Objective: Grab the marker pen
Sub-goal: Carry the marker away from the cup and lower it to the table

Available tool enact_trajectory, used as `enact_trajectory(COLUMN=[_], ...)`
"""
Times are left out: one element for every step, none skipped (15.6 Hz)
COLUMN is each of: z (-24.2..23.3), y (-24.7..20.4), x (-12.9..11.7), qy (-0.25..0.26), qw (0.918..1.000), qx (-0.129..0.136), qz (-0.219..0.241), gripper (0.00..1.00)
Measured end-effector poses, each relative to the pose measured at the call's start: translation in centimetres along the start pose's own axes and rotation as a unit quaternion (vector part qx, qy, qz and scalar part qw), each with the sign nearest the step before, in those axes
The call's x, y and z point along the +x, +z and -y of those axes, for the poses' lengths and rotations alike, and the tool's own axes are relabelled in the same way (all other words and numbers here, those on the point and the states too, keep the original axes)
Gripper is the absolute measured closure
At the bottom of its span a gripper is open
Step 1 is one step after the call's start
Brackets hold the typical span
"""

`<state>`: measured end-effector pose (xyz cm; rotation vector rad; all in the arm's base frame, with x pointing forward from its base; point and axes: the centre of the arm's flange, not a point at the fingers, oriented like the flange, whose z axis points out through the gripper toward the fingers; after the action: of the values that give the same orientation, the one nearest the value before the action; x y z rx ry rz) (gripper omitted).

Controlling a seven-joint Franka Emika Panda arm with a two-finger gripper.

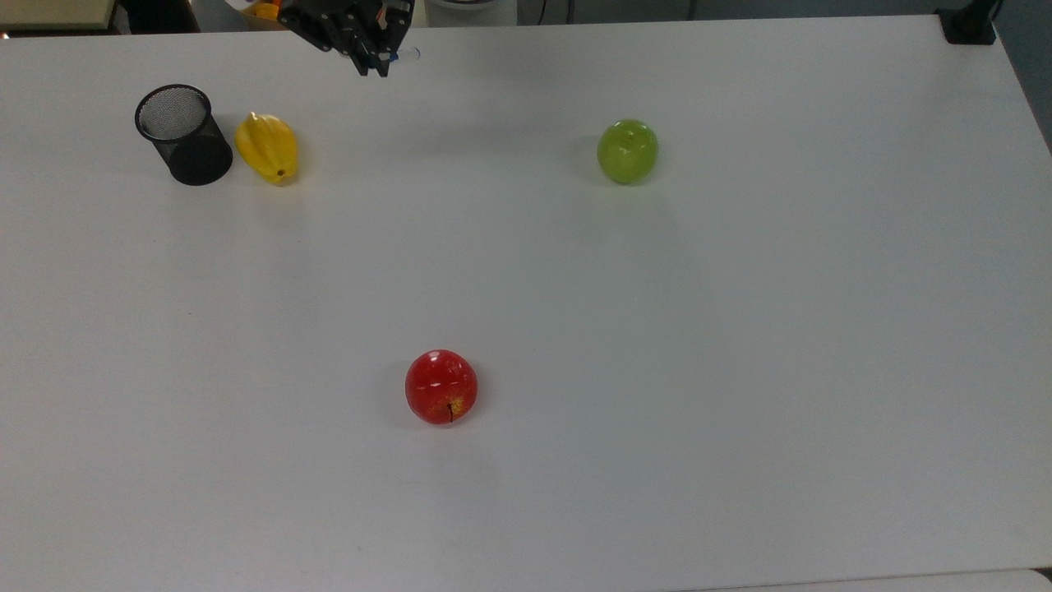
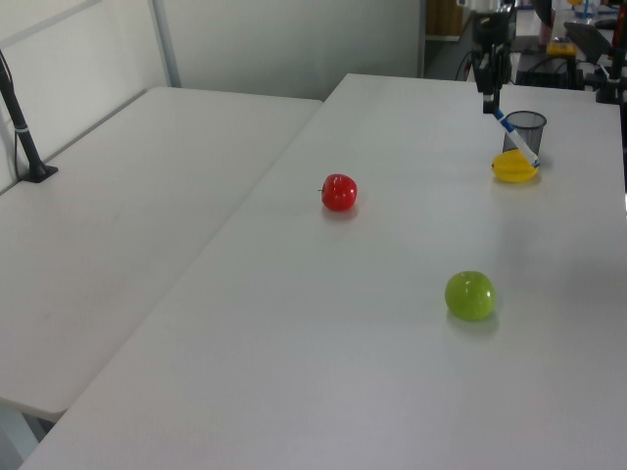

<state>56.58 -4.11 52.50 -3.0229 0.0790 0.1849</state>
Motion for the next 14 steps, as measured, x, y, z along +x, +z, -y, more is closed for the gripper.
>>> enact_trajectory(z=[0.4, 0.7, 1.2, 1.6, 2.1, 2.7, 3.3, 4.0, 4.6, 5.1, 5.6, 6.1, 6.6, 7.0], y=[1.0, 2.0, 3.1, 4.2, 5.5, 6.7, 8.0, 9.1, 10.3, 11.2, 12.1, 12.8, 13.6, 14.1], x=[0.4, 0.8, 1.2, 1.6, 2.1, 2.5, 2.8, 3.1, 3.4, 3.6, 3.8, 3.9, 4.0, 4.1], qy=[-0.002, -0.005, -0.008, -0.013, -0.019, -0.025, -0.031, -0.037, -0.043, -0.048, -0.053, -0.057, -0.061, -0.064], qw=[1.0, 0.9998, 0.9995, 0.999, 0.9983, 0.9973, 0.9961, 0.9947, 0.9933, 0.992, 0.9906, 0.9894, 0.9882, 0.9872], qx=[-0.002, -0.004, -0.008, -0.015, -0.024, -0.032, -0.041, -0.049, -0.056, -0.062, -0.067, -0.071, -0.075, -0.078], qz=[0.009, 0.018, 0.029, 0.039, 0.05, 0.061, 0.072, 0.082, 0.092, 0.1, 0.107, 0.113, 0.119, 0.123], gripper=[0.82, 0.82, 0.82, 0.82, 0.82, 0.82, 0.82, 0.82, 0.82, 0.82, 0.82, 0.82, 0.82, 0.82])
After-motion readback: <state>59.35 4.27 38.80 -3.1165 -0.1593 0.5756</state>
